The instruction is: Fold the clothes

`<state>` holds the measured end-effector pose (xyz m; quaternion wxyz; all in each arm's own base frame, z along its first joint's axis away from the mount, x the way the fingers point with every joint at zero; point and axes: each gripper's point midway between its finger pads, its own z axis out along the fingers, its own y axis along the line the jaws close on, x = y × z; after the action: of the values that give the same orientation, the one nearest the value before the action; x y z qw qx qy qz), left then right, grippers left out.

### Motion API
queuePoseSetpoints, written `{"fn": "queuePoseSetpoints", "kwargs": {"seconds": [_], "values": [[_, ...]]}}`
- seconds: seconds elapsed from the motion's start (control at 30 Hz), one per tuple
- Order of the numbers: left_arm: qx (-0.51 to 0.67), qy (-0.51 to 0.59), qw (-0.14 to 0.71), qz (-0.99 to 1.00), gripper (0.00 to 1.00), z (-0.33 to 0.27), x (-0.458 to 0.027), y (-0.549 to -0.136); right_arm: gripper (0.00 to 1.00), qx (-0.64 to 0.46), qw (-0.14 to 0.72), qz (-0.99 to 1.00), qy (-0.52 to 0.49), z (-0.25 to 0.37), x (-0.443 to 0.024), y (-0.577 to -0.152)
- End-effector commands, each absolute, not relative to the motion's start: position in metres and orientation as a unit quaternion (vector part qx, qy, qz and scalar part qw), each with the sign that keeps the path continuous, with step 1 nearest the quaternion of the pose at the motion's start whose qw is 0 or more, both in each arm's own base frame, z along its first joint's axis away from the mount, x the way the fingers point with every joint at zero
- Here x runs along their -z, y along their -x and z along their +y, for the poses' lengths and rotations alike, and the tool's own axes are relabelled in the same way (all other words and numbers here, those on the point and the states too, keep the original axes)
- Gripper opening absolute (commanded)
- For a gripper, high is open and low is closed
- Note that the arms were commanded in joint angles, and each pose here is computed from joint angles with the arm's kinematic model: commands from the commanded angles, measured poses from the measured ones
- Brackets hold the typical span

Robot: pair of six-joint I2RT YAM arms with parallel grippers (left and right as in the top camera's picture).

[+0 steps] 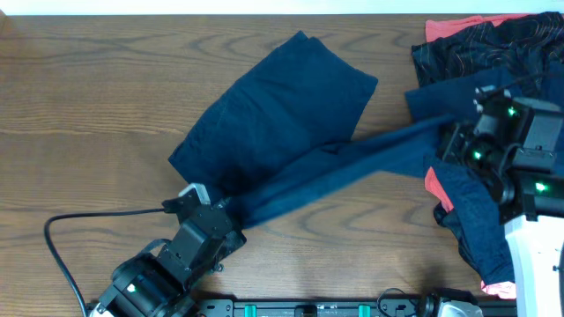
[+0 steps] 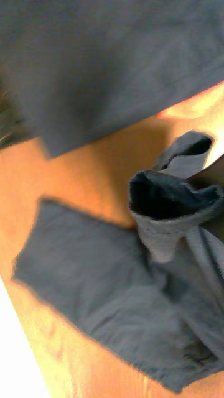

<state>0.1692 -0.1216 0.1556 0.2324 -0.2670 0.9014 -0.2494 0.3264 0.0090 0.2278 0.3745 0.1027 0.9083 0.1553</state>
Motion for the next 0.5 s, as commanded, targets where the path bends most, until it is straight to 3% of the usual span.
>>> {"fn": "queuePoseSetpoints", "kwargs": {"seconds": [0.0, 0.13, 0.47], "values": [[0.163, 0.305, 0.347, 0.872, 0.06, -0.079, -0.167, -0.198, 0.01, -0.142, 0.425, 0.892, -0.061, 0.017, -0.247, -0.354], [0.135, 0.339, 0.398, 0.842, 0.06, -0.065, -0.177, -0.221, 0.01, -0.168, 0.457, 0.873, -0.005, 0.057, -0.252, -0.386], [0.081, 0.387, 0.387, 0.833, 0.06, -0.028, -0.152, -0.284, 0.01, -0.206, 0.473, 0.855, 0.055, 0.125, -0.227, -0.461]]}}
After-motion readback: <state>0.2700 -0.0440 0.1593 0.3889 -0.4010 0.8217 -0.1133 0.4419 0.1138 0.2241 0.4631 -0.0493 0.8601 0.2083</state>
